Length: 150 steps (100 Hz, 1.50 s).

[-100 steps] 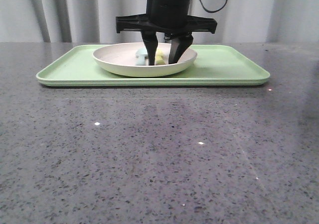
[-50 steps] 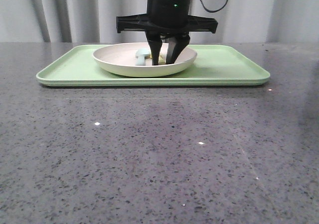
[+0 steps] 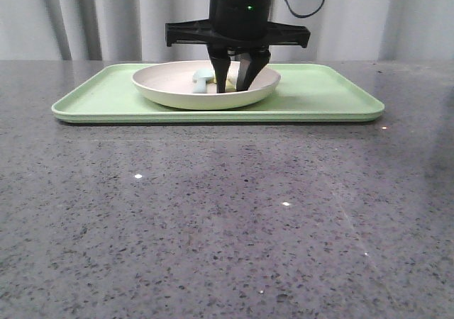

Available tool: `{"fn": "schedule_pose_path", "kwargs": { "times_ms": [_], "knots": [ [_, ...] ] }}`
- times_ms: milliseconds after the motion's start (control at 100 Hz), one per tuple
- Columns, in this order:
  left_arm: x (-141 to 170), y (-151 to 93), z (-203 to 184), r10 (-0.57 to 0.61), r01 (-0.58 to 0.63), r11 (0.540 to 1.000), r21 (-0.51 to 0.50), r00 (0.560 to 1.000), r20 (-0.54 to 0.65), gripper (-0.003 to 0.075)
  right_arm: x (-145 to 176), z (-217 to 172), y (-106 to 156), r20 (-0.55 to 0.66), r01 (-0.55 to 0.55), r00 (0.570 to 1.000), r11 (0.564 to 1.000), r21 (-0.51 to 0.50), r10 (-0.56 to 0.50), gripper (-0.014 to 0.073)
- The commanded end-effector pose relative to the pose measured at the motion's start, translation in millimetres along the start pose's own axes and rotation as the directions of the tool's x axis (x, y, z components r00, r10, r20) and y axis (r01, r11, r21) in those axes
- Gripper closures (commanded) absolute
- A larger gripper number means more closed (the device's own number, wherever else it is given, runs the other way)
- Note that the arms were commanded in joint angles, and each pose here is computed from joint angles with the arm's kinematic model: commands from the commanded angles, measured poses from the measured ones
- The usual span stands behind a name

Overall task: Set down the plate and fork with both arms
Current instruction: 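Close the right gripper on the yellow fork handle, then lift the fork with the right gripper and carry it beside the plate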

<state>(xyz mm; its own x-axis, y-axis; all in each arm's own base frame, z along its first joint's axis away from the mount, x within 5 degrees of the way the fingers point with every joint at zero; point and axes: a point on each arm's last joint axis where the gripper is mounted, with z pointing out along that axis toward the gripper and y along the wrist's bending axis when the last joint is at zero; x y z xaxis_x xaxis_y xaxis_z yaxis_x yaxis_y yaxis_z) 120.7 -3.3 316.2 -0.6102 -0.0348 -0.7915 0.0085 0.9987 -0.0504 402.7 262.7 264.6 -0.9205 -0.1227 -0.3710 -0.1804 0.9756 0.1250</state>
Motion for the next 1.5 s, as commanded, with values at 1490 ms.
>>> {"fn": "schedule_pose_path", "kwargs": {
  "times_ms": [1490],
  "knots": [
    [-12,-1,-5,-0.019,0.019,1.000,0.006,0.996,0.090,0.0282,-23,-110,-38,0.147,0.020,0.989,0.998,0.066,-0.030,0.0570]
  ]
}}
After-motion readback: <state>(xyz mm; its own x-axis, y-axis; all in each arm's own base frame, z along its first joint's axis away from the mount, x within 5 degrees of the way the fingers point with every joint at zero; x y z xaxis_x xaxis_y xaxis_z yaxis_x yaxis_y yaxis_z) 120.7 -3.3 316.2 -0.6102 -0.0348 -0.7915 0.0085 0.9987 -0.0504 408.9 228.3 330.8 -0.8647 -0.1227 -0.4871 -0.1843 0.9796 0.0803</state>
